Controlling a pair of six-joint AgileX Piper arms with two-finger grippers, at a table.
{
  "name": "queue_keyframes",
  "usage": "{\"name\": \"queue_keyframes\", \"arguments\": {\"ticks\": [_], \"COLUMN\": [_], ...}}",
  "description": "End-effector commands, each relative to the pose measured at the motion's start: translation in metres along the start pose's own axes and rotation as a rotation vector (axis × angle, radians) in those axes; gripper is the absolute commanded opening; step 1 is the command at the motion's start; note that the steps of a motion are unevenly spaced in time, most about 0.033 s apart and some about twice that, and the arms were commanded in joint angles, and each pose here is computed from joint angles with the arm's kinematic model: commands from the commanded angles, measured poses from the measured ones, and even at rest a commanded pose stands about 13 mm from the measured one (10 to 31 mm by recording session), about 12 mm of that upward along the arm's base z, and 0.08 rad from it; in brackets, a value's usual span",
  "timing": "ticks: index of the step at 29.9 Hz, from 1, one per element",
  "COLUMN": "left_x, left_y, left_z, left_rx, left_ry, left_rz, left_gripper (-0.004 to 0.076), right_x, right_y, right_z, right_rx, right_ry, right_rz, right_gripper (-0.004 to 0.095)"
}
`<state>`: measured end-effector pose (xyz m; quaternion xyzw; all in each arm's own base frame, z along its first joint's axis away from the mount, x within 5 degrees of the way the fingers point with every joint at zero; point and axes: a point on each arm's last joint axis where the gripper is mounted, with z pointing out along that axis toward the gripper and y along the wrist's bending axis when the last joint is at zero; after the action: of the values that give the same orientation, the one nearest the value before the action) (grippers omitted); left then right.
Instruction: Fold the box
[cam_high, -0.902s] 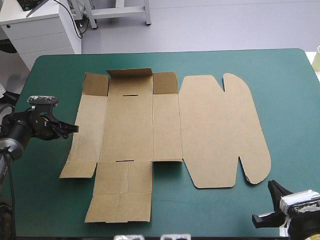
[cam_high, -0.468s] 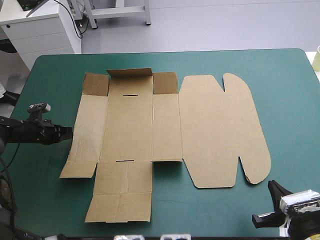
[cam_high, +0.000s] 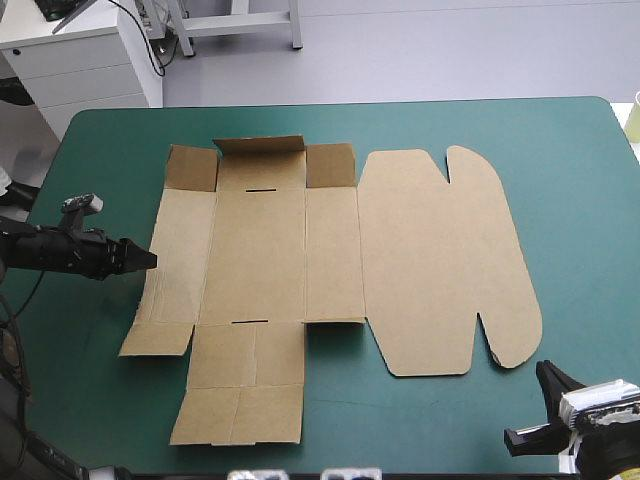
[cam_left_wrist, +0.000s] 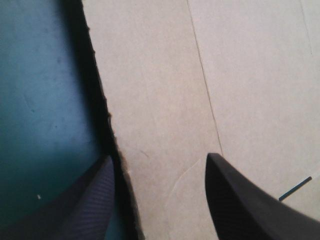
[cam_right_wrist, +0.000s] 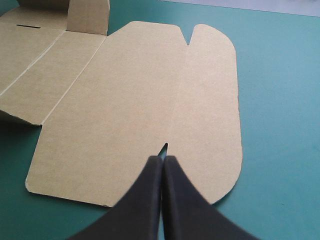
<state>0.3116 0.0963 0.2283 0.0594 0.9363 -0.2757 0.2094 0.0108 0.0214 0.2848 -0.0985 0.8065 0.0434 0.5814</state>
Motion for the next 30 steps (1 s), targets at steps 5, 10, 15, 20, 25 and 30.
{"name": "queue_keyframes", "arguments": {"ticks": [5, 10, 15, 20, 25, 30], "left_x": [-0.005, -0.003, -0.003, -0.002, -0.003, -0.002], "left_y": [-0.009, -0.009, -0.009, -0.019, -0.031, -0.036], "left_z": [-0.003, 0.003, 0.01, 0.032, 0.046, 0.051], "left_rx": [0.102, 0.138, 0.175, 0.196, 0.208, 0.203], "left_ry": [0.007, 0.036, 0.064, 0.151, 0.208, 0.238], "left_rz": [-0.001, -0.01, -0.025, -0.006, 0.022, 0.02], "left_gripper": [0.0416, 0.0416, 0.0415, 0.0415, 0.0415, 0.0414], "right_x": [-0.013, -0.013, -0.013, -0.013, -0.013, -0.013], "right_y": [-0.002, -0.002, -0.002, -0.002, -0.002, -0.002], "right_z": [-0.001, -0.001, -0.001, -0.001, -0.001, -0.001], "right_rx": [0.023, 0.023, 0.023, 0.023, 0.023, 0.023], "right_ry": [-0.072, -0.072, -0.072, -0.072, -0.072, -0.072], "right_rz": [0.004, 0.004, 0.004, 0.004, 0.004, 0.004], "right_gripper": [-0.0014, -0.0014, -0.0014, -0.0014, -0.0014, -0.0014]}}
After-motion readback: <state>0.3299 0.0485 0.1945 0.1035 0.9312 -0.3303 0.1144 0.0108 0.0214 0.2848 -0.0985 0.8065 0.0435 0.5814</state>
